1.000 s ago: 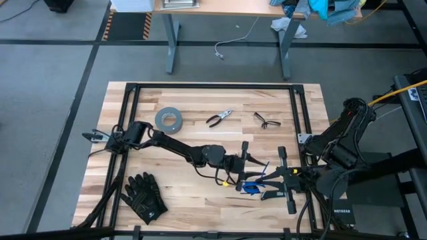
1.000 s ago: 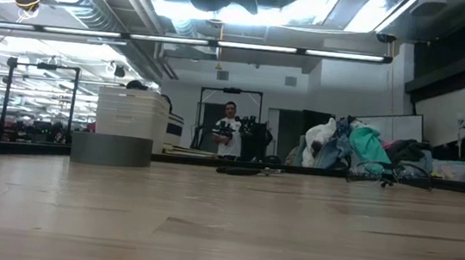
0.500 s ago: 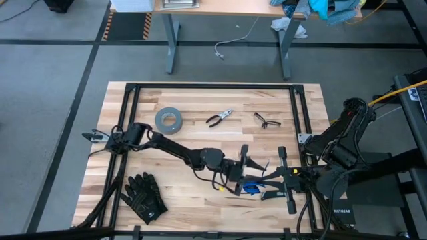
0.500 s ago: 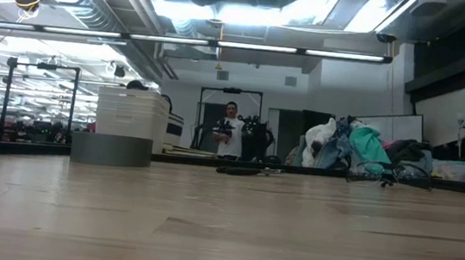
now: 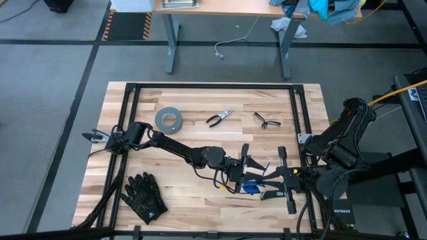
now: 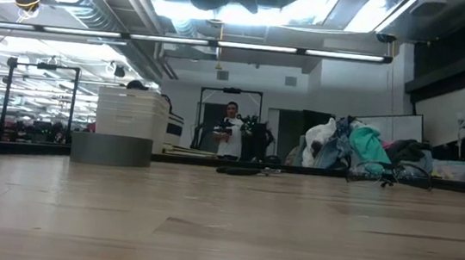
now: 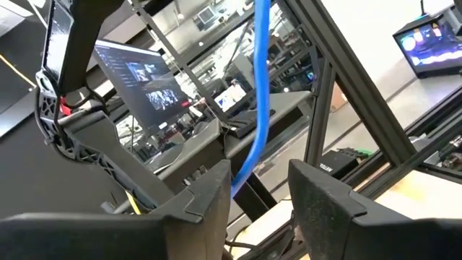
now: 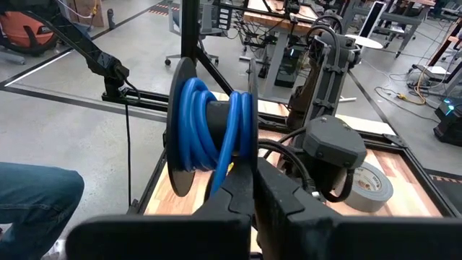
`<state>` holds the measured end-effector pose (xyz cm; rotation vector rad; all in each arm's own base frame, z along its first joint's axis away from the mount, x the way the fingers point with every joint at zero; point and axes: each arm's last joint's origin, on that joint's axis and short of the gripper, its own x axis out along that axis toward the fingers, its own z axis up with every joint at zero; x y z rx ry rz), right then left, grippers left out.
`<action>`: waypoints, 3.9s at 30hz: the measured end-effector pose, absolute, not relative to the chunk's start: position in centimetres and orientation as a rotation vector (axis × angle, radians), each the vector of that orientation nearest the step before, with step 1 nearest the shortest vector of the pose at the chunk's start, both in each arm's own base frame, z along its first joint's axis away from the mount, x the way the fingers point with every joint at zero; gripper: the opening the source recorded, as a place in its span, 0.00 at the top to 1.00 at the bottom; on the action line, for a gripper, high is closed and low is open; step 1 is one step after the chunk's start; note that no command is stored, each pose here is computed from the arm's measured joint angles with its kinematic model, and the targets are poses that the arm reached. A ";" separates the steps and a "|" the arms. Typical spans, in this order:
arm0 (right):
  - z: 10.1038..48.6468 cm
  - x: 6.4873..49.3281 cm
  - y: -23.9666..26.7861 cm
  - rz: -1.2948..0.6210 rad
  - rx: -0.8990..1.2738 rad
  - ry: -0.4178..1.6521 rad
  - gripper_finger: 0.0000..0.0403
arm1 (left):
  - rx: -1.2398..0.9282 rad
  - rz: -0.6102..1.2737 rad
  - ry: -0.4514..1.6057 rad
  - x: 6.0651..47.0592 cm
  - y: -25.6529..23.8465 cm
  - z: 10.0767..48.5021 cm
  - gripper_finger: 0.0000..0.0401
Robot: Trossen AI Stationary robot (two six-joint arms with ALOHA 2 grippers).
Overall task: Coil cords
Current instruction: Coil the blue wire cable onto the black spool
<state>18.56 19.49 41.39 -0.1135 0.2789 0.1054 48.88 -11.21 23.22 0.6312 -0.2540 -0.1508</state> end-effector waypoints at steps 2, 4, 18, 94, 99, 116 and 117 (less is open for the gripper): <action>41.4 18.6 19.5 0.104 -0.115 0.279 0.99 | 0.629 -0.153 -0.253 48.9 -11.2 23.2 0.69; 41.4 18.6 19.5 0.099 -0.115 0.277 0.99 | 0.629 -0.155 -0.255 48.9 -11.2 23.2 0.70; 41.2 19.9 18.5 0.094 -0.101 0.300 0.99 | 0.607 -0.168 -0.278 49.1 -11.2 24.0 0.71; 38.1 19.0 17.7 0.045 -0.108 0.584 0.99 | 0.312 0.151 0.340 46.3 -15.5 21.0 1.00; 37.1 19.5 18.3 0.059 -0.175 0.638 0.99 | 0.247 0.213 0.439 44.6 -16.7 21.2 1.00; 34.8 21.1 18.9 0.028 -0.279 0.741 0.99 | 0.132 0.377 0.653 40.5 -18.4 20.8 1.00; 34.5 21.4 18.9 0.022 -0.282 0.753 0.99 | 0.128 0.375 0.648 40.4 -18.6 21.0 1.00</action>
